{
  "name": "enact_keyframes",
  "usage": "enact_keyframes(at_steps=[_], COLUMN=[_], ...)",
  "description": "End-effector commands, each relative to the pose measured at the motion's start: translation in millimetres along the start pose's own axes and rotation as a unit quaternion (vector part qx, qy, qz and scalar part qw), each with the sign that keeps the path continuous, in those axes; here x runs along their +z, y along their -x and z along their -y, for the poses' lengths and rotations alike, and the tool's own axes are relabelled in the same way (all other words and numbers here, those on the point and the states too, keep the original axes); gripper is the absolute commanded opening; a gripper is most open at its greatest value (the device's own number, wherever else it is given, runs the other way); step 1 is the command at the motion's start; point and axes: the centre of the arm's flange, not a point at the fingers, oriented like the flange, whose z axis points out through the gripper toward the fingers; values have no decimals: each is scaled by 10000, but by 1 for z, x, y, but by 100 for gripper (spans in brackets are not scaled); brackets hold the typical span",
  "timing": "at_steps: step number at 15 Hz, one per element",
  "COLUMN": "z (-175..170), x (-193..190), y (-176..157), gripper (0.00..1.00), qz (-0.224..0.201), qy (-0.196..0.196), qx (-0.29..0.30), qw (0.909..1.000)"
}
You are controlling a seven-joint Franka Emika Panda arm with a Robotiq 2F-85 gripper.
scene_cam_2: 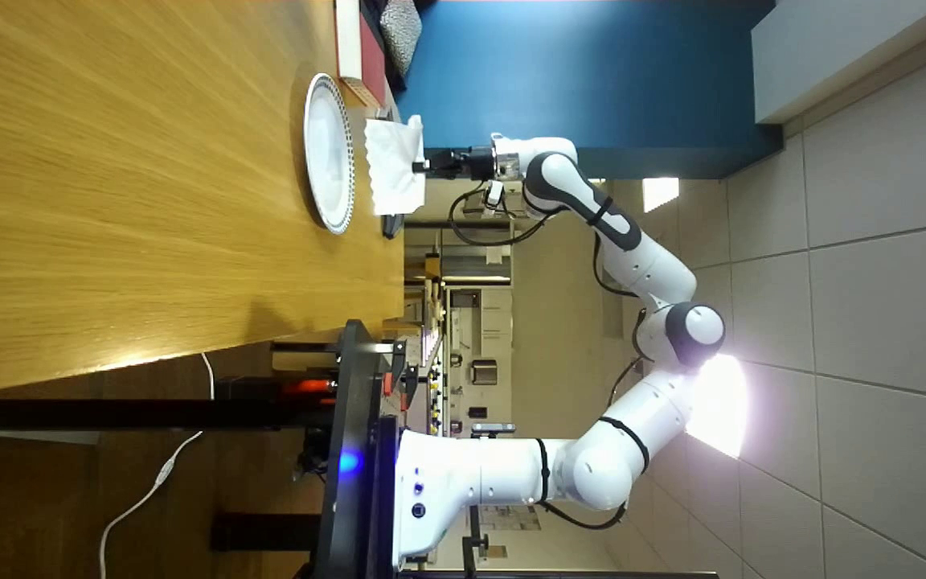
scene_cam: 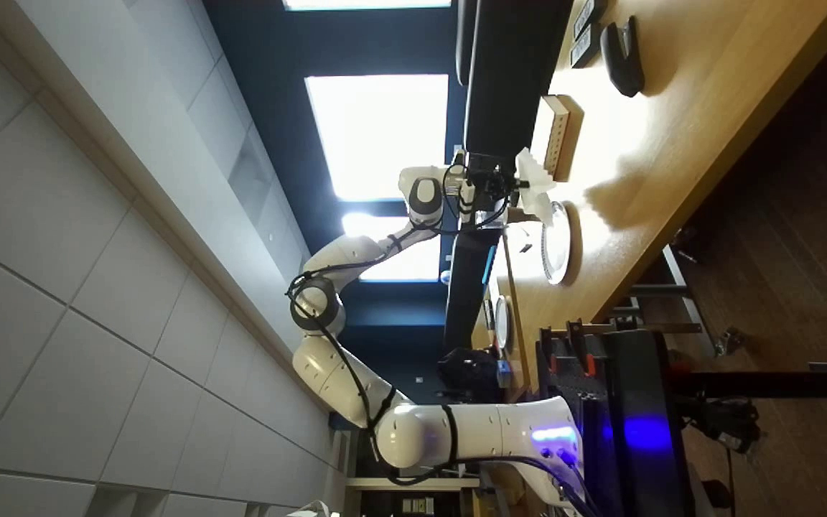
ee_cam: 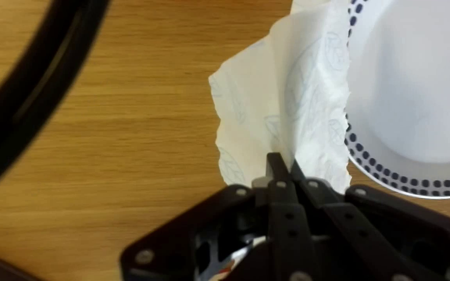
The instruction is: Use the white napkin to wipe the white plate.
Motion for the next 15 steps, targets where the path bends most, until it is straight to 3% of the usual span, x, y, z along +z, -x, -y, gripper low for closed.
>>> enact_keyframes(at_steps=[1,8,9,10,15], z=[-40,-70,-70,-69,-62], x=[-17,-12,-12,-13,-30], y=[15,33,35,36,45], gripper=[0,0,26,27,62], qz=[63,328,359,376,468], qy=[59,-148,-169,-178,-158], qx=[447,725,743,740,624], qw=[9990,9967,9964,9964,9968])
